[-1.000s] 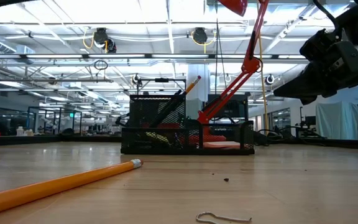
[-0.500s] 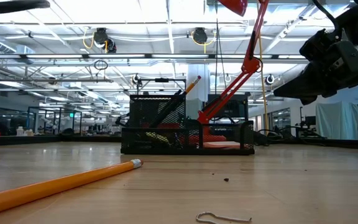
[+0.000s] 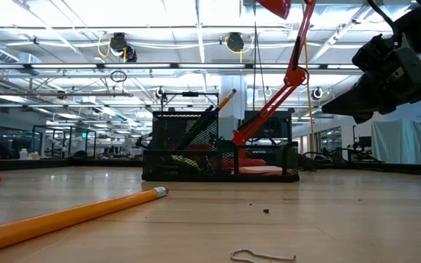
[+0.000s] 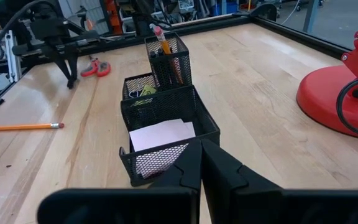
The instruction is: Pick and place office supplies into organizer
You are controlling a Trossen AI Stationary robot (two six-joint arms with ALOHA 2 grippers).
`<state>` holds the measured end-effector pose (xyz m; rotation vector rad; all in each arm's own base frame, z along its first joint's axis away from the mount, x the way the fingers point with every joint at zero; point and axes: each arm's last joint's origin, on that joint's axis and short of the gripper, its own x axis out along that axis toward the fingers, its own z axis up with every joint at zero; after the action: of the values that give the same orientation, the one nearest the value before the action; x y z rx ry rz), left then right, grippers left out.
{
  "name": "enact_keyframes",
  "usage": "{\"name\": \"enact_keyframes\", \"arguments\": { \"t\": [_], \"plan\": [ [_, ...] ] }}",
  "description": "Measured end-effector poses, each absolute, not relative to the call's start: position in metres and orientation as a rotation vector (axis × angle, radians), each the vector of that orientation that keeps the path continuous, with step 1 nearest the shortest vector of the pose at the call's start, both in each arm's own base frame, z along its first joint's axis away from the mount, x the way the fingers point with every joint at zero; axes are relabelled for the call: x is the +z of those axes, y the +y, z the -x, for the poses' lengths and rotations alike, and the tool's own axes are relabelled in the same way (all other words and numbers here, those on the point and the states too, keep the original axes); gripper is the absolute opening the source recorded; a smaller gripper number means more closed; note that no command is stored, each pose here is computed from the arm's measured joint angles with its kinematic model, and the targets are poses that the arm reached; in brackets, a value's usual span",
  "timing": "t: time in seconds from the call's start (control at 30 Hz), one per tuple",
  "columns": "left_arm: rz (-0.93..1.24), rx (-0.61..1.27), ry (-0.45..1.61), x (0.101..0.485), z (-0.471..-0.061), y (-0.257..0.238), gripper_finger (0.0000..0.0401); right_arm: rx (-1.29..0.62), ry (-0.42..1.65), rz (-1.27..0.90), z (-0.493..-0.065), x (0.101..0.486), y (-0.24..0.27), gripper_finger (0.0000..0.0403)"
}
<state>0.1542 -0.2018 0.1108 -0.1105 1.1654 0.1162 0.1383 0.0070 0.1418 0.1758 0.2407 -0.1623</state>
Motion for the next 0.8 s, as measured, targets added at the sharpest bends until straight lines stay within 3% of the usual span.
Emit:
{"name": "enact_keyframes", "arguments": {
  "t": [0.13,0.4,0.53,0.8],
  "plan": [
    [0.056,0.04,1.073,0.115,-0.157,-0.205,0.0048,-0.163,0.241,-0.176,-0.138,0.142,0.007,0.0002],
    [0.008,-0.05,0.791,0.141,-0.185,-0.205,0.0016,-0.162,0.24,-0.176,-0.138,0.142,0.007,0.0002],
    [-0.065,-0.105,0.62,0.158,-0.211,-0.199,0.0025,-0.161,0.233,-0.177,-0.138,0.143,0.007,0.0002],
    [-0.303,-0.016,0.368,0.182,-0.262,-0.157,0.0046,-0.161,0.234,-0.173,-0.138,0.143,0.007,0.0002]
  ]
}}
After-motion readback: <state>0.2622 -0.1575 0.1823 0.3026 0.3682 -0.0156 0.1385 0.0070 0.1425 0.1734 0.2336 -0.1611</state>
